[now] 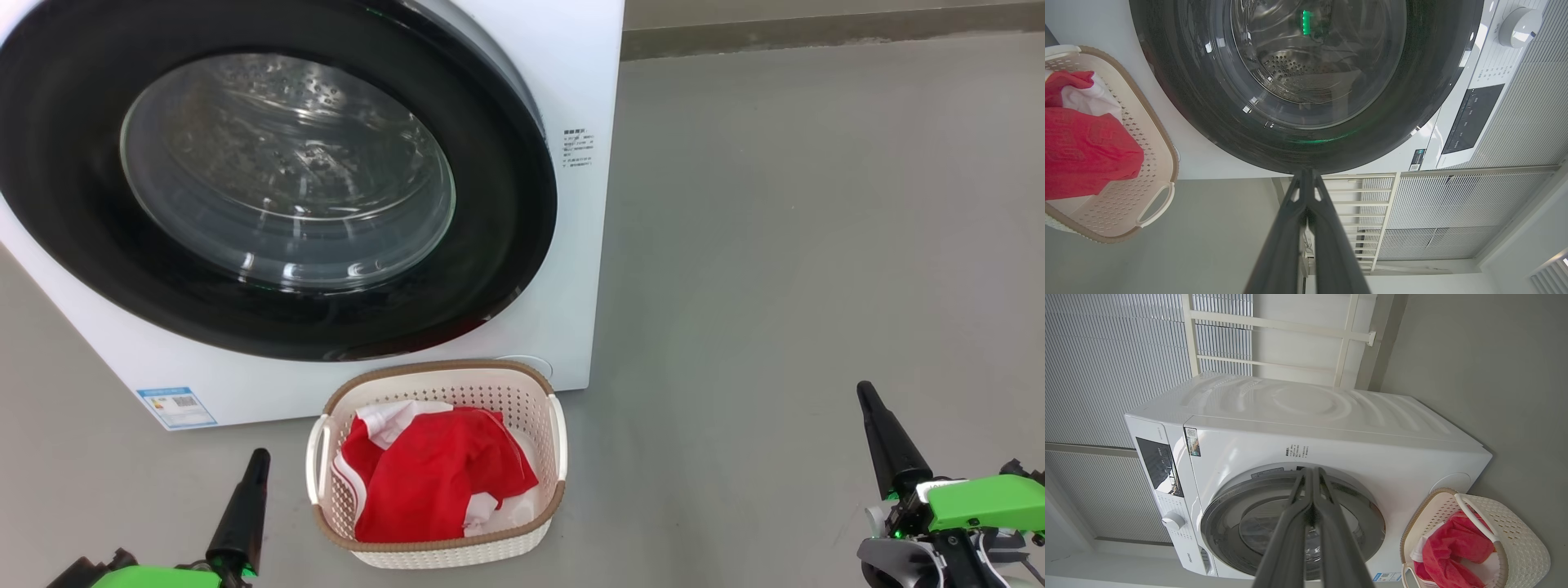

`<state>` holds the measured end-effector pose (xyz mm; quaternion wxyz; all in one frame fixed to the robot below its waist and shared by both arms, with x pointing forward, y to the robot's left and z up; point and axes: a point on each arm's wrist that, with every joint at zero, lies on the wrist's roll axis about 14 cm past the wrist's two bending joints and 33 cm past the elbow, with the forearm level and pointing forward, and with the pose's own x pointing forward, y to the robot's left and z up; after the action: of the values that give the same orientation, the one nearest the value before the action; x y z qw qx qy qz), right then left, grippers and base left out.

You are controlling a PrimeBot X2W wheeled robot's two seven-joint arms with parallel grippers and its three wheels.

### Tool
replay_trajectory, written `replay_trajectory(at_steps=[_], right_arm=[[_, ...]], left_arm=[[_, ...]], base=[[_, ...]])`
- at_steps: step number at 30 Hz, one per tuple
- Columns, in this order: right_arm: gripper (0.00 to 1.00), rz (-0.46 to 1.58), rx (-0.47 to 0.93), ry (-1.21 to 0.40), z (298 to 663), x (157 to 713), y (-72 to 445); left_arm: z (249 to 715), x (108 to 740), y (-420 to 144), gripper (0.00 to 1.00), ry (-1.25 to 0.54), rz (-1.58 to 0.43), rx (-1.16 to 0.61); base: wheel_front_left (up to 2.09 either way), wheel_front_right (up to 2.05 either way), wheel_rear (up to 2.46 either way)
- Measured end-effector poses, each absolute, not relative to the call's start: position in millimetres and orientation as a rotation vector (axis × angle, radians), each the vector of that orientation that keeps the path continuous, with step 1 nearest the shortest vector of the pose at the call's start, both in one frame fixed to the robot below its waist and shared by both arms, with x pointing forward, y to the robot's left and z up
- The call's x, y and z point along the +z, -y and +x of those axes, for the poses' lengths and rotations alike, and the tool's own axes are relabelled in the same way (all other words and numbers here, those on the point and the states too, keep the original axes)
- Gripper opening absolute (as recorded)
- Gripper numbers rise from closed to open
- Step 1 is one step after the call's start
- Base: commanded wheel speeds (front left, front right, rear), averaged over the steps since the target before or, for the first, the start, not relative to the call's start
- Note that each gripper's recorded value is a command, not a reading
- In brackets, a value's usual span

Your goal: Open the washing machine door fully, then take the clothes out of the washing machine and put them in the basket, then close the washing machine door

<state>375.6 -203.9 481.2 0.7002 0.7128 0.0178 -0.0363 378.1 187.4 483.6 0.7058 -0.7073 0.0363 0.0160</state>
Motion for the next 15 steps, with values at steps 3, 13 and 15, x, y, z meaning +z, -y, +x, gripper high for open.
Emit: replay_trajectory(at_steps=[3, 13, 15], right_arm=[[0.0, 1.588, -0.081, -0.04, 375.6, 481.2, 203.9], [0.0, 1.588, -0.081, -0.04, 375.6, 481.1, 204.0], [0.0, 1.588, -0.081, -0.04, 375.6, 481.2, 204.0]], left_arm=[[378.1, 483.6, -187.4, 0.0, -0.081, -1.572, 0.035], [378.1, 483.6, -187.3, 0.0, -0.081, -1.572, 0.036], [378.1, 483.6, -187.3, 0.0, -0.081, -1.572, 0.035]], base=[[0.0, 0.0, 0.0], [0.0, 0.0, 0.0], [0.0, 0.0, 0.0]])
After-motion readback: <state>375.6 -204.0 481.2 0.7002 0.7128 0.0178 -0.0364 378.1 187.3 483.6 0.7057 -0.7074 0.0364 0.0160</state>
